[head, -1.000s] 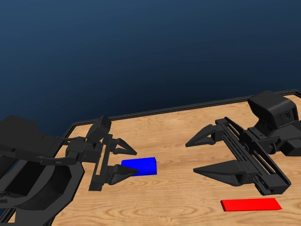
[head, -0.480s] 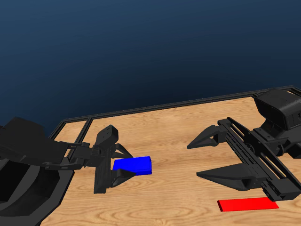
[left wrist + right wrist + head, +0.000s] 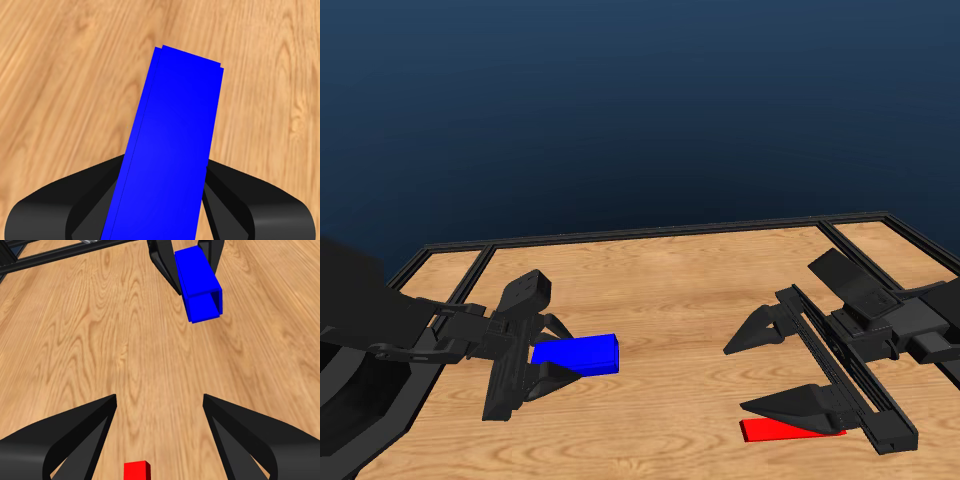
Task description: Insert peg into socket
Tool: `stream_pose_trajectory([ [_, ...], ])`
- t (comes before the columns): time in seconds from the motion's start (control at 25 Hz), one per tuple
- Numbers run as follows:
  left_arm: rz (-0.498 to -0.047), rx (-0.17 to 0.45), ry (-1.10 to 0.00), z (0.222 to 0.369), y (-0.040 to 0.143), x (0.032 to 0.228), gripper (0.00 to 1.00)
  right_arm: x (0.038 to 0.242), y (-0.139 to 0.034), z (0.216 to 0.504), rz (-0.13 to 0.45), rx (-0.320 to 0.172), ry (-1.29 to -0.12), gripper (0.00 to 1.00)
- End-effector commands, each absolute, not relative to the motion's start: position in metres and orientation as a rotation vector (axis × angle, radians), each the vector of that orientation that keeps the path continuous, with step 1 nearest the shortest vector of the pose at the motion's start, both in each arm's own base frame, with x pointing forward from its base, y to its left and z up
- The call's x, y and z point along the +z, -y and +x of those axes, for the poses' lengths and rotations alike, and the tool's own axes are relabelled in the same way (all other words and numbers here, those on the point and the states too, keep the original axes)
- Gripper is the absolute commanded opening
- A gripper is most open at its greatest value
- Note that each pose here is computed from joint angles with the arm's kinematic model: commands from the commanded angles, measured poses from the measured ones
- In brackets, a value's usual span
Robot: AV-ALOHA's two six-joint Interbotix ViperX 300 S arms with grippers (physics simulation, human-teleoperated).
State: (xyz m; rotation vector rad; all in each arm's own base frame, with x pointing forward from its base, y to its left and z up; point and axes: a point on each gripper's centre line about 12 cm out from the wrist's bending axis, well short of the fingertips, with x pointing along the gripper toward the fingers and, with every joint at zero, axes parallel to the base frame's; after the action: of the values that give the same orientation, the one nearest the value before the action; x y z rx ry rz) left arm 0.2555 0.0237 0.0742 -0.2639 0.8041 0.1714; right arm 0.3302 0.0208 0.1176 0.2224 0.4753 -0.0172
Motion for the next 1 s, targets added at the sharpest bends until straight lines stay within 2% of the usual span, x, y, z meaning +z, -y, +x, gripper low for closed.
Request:
stream_pose_trajectory([
  [0.04, -0.257, 0.111, -0.723, 0.266, -0.006, 0.096, 0.00, 0.114, -0.036, 0.316, 0.211, 0.006, -0.695, 1.00],
  [0.16, -0.255, 0.082, -0.704, 0.268, 0.003, 0.105, 0.00, 0.120, -0.042, 0.311, 0.228, 0.012, -0.748, 1.00],
  [0.32, -0.250, 0.062, -0.668, 0.267, 0.008, 0.116, 0.00, 0.119, -0.052, 0.305, 0.249, 0.022, -0.812, 1.00],
  [0.48, -0.251, 0.043, -0.647, 0.267, 0.014, 0.122, 0.00, 0.115, -0.054, 0.302, 0.263, 0.013, -0.858, 1.00],
  [0.6, -0.250, 0.034, -0.638, 0.265, 0.017, 0.123, 0.00, 0.109, -0.055, 0.304, 0.252, 0.013, -0.888, 1.00],
  [0.64, -0.250, 0.030, -0.634, 0.265, 0.018, 0.124, 0.00, 0.108, -0.057, 0.304, 0.231, 0.024, -0.901, 1.00],
  [0.68, -0.249, 0.027, -0.636, 0.264, 0.019, 0.125, 0.00, 0.103, -0.055, 0.304, 0.218, 0.014, -0.939, 1.00],
  [0.84, -0.247, 0.017, -0.620, 0.262, 0.022, 0.129, 0.00, 0.103, -0.061, 0.317, 0.203, 0.029, -0.940, 1.00],
  [0.88, -0.250, 0.015, -0.617, 0.261, 0.022, 0.131, 0.00, 0.089, -0.060, 0.311, 0.186, 0.022, -0.994, 1.00],
  [1.0, -0.246, 0.013, -0.620, 0.260, 0.023, 0.130, 0.00, 0.086, -0.059, 0.314, 0.203, 0.014, -0.984, 1.00],
])
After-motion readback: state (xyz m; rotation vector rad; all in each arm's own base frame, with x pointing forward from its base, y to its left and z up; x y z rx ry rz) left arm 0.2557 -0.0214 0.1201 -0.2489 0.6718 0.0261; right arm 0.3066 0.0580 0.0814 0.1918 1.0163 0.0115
